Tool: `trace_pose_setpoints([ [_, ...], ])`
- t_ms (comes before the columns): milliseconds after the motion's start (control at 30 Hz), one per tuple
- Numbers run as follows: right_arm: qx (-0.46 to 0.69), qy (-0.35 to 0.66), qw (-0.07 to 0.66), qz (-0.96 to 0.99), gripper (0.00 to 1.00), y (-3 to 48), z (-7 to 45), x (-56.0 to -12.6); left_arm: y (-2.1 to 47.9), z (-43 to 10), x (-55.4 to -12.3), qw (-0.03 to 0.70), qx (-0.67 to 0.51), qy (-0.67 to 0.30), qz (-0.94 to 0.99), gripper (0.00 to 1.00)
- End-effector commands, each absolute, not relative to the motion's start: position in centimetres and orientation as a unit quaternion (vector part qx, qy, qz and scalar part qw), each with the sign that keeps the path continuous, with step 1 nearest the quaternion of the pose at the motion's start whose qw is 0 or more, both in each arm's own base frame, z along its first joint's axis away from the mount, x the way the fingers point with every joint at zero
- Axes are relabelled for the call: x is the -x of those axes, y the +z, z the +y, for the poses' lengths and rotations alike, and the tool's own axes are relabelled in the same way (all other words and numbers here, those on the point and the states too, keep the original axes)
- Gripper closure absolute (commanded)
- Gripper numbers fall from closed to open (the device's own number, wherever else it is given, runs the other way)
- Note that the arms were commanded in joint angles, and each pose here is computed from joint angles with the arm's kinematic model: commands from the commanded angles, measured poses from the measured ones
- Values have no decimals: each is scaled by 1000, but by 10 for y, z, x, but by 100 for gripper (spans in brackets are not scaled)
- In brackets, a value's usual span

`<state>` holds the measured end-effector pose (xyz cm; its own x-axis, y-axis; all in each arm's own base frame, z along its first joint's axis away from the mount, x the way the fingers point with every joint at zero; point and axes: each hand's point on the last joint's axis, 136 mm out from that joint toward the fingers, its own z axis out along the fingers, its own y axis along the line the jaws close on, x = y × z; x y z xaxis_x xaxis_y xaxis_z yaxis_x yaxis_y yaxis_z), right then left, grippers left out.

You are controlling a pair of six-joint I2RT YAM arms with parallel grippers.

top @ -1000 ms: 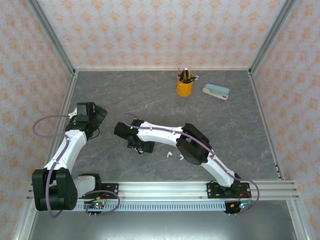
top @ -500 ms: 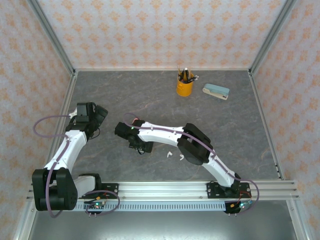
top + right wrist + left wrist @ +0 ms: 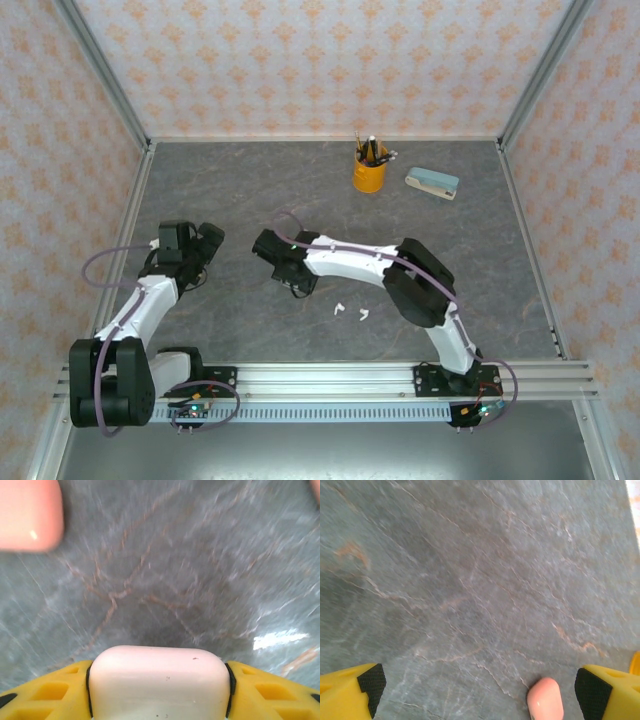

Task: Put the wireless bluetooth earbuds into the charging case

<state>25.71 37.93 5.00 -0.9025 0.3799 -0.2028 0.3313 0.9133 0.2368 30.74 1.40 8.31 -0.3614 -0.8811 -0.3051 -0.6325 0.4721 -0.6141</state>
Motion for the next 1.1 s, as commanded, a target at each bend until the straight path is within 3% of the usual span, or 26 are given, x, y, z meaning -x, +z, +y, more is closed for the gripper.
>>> trace_pose_setpoints([
  [0, -208, 136, 168, 954, 42, 85, 368, -284, 103, -4, -319, 348, 430, -269, 788, 0],
  [500, -273, 234, 182, 915, 42, 126, 348, -352, 110, -90, -301, 409, 243, -359, 803, 3],
  [1067, -308, 308, 148, 888, 42, 145, 365, -364, 125, -167, -327, 432, 136, -391, 801, 10],
])
